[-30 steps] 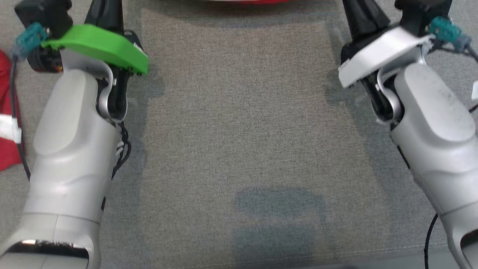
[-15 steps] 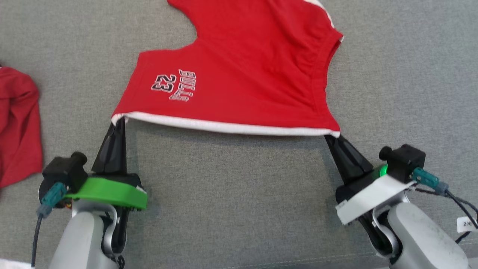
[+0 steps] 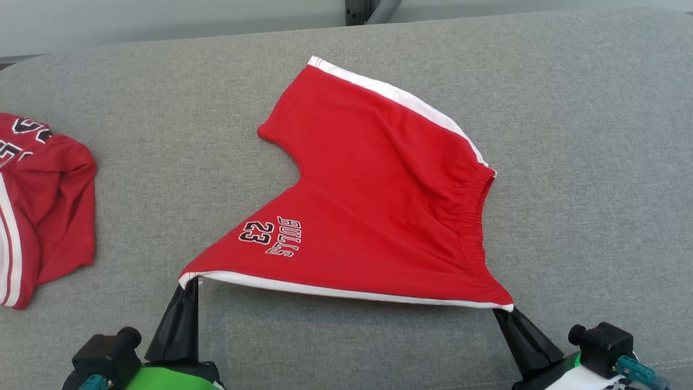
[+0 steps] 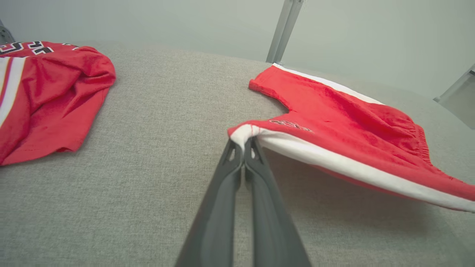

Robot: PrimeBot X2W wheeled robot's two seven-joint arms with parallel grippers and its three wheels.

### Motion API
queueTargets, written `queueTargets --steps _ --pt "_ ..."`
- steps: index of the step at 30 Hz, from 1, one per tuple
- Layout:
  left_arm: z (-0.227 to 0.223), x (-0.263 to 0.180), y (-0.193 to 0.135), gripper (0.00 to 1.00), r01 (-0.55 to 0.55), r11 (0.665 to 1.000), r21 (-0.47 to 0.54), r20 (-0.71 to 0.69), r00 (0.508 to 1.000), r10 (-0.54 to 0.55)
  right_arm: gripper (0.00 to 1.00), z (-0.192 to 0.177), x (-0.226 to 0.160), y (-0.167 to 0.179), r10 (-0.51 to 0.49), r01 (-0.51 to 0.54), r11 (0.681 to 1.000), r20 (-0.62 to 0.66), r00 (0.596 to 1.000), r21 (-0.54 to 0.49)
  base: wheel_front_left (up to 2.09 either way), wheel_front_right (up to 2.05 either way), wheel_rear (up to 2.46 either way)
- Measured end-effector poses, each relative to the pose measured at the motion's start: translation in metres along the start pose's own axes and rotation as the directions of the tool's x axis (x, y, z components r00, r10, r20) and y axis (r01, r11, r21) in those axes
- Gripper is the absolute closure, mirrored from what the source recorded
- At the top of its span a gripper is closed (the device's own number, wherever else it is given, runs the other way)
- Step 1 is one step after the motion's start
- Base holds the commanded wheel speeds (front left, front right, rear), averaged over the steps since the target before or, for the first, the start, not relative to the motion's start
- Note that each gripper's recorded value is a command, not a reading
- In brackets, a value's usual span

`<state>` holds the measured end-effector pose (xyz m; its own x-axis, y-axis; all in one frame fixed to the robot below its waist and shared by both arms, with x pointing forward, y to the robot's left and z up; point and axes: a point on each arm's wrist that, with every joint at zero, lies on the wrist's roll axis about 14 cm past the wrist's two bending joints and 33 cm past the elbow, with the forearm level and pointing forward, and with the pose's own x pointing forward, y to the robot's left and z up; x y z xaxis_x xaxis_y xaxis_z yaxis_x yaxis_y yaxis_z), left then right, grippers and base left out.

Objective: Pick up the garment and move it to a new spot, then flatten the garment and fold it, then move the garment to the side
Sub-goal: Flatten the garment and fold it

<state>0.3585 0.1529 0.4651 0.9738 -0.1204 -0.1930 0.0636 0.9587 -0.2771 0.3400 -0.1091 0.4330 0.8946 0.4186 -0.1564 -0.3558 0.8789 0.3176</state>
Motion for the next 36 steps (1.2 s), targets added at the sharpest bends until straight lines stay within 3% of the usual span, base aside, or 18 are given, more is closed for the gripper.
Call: queueTargets --steps 7,14,21,27,36 --pt "0.016 -0.003 -0.007 1.00 0.010 1.000 0.002 0.025 1.000 -0.010 1.00 0.003 -0.004 0.000 -0.016 0.016 1.000 0.000 1.000 0.000 0.00 0.00 0.00" --pt "0.045 0.027 -0.013 1.00 0.074 0.996 0.055 0.094 0.992 -0.079 1.00 0.025 0.021 -0.013 -0.090 0.085 0.993 0.051 0.995 0.086 0.00 0.00 0.00" --pt "0.086 0.086 -0.027 1.00 0.177 0.972 0.153 0.175 0.964 -0.202 1.00 0.057 0.062 -0.033 -0.142 0.131 0.987 0.123 0.982 0.094 0.00 0.00 0.00" --pt "0.094 0.154 -0.044 1.00 0.254 0.946 0.200 0.155 0.946 -0.286 1.00 0.072 0.098 -0.055 -0.180 0.168 0.982 0.163 0.970 0.083 0.00 0.00 0.00" --pt "0.036 0.243 -0.065 1.00 0.338 0.924 0.180 -0.048 0.941 -0.334 1.00 0.058 0.130 -0.091 -0.241 0.232 0.969 0.119 0.963 0.090 0.00 0.00 0.00"
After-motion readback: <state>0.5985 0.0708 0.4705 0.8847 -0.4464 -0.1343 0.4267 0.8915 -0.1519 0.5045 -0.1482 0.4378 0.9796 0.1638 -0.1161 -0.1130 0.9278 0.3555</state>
